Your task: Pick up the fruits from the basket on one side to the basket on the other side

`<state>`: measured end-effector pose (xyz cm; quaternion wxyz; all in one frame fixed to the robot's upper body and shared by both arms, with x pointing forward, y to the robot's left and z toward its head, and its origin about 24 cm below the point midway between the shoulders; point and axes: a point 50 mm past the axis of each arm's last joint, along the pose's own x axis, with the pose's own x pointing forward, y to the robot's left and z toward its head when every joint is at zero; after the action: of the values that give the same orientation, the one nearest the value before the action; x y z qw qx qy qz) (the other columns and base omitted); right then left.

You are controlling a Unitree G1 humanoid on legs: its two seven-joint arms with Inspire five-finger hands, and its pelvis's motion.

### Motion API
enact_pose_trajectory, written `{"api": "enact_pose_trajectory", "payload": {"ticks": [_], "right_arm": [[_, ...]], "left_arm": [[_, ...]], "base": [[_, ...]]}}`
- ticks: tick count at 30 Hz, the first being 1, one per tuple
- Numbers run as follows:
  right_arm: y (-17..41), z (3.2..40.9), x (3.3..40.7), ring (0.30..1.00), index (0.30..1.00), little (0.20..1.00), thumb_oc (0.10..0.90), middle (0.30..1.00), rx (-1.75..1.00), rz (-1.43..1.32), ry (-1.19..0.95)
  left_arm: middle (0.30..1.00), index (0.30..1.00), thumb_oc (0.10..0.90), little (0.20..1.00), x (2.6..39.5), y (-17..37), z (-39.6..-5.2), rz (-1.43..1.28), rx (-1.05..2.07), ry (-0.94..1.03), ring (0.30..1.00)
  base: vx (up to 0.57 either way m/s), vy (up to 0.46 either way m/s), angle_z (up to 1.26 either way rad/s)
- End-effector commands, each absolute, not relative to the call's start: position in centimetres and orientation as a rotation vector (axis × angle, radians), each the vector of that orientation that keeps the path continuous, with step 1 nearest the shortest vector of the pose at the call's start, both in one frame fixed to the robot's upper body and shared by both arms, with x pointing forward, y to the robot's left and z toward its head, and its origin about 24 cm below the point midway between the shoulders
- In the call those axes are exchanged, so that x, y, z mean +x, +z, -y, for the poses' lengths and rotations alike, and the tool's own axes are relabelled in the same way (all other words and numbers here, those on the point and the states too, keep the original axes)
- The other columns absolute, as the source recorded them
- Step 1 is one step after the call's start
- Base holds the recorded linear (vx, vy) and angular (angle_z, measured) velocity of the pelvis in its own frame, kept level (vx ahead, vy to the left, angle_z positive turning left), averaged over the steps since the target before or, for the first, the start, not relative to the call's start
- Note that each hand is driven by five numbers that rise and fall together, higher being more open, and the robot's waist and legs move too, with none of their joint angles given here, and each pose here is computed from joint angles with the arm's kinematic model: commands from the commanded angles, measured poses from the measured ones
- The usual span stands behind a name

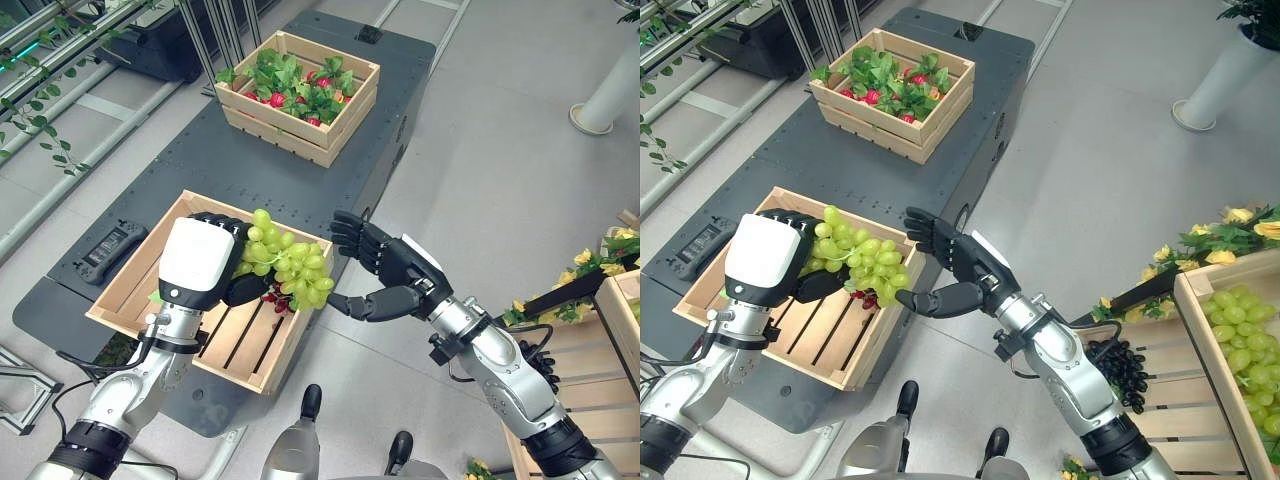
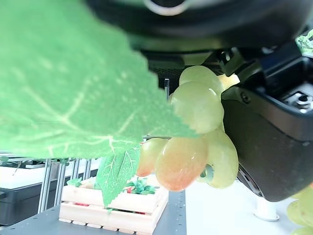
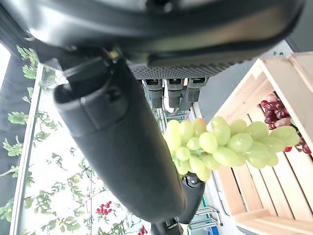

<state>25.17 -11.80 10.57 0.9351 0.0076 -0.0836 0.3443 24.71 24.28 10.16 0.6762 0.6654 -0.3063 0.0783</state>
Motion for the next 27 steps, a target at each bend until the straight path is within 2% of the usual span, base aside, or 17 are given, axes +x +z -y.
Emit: {"api": "enact_pose_trajectory", "payload": {"ticks": [1, 20, 27], "right_arm": [[13.2, 9.6, 24.4, 0.9, 0.9, 0.9, 0.8, 0.9, 0.032, 0.298, 0.842], [12.0, 9.3, 24.4, 0.9, 0.9, 0.9, 0.8, 0.9, 0.049, 0.211, 0.784], [12.3, 9.5, 24.4, 0.9, 0.9, 0.9, 0.8, 0.9, 0.064, 0.217, 0.768]], "left_arm": [[0.3, 0.3, 0.4, 0.3, 26.1, 14.2, -22.6, 0.877, 1.342, 0.31, 0.3], [0.3, 0.3, 0.4, 0.3, 25.8, 14.9, -20.3, 0.934, 1.297, 0.206, 0.3], [0.3, 0.3, 0.4, 0.3, 25.7, 15.0, -18.6, 1.012, 1.405, 0.13, 0.3]], "base": [[0.0, 0.0, 0.0], [0.01, -0.003, 0.0], [0.0, 0.0, 0.0]]}}
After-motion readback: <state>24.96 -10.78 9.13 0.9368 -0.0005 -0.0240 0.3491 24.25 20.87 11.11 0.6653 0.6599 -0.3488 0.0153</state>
